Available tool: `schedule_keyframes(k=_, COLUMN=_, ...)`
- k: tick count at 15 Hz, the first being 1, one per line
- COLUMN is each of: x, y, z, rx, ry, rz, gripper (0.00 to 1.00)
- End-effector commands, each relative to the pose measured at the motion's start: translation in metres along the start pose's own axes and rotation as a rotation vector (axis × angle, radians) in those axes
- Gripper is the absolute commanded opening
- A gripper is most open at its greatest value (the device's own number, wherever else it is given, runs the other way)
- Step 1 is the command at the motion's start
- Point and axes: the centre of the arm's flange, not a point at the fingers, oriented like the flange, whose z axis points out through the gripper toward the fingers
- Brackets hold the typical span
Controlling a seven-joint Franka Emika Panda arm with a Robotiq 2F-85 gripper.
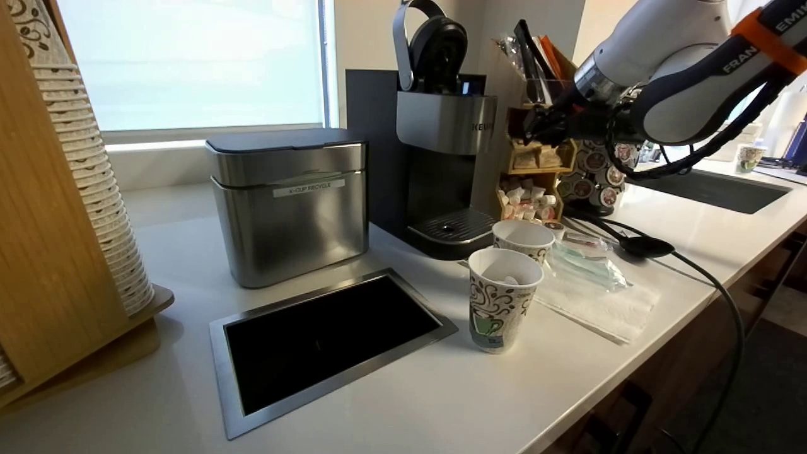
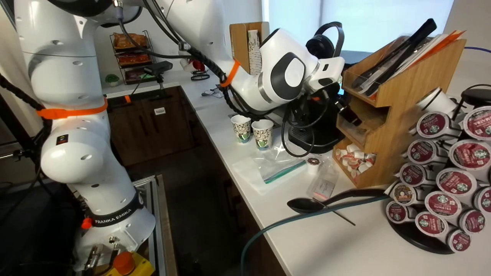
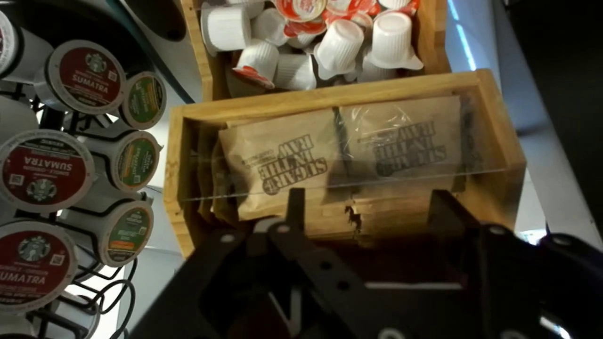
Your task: Remove a cookie from the wooden cupboard
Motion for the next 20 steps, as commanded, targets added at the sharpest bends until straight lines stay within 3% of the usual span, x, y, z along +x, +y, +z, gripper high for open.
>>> schedule_keyframes(k=1, x=-0.002, y=-0.002, z=0.003, rx=0.002, ry=0.019, rz=0.009, gripper=0.99)
schedule_keyframes(k=7, x=0.007, y=-0.002, z=0.012, rx=-0.029, ry=0.092, rz=-0.067, gripper=0.98)
schedule_keyframes(k=13, x=-0.006, y=-0.007, z=0.018, rx=-0.048, ry=0.063, rz=-0.122, gripper=0.99)
schedule_keyframes(k=17, x=-0.012, y=-0.007, z=0.018, rx=-0.066, ry=0.049, rz=-0.160, gripper=0.86)
schedule_keyframes(k=18, x=-0.013, y=-0.007, z=0.019, rx=-0.073, ry=0.052, rz=-0.165, gripper=0.77)
schedule_keyframes(k=19, x=-0.014, y=-0.005, z=0.020, rx=-0.083, ry=0.050, rz=-0.177, gripper=0.79)
schedule_keyframes(k=20, x=-0.014, y=-0.004, z=0.020, rx=-0.092, ry=0.051, rz=-0.189, gripper=0.74)
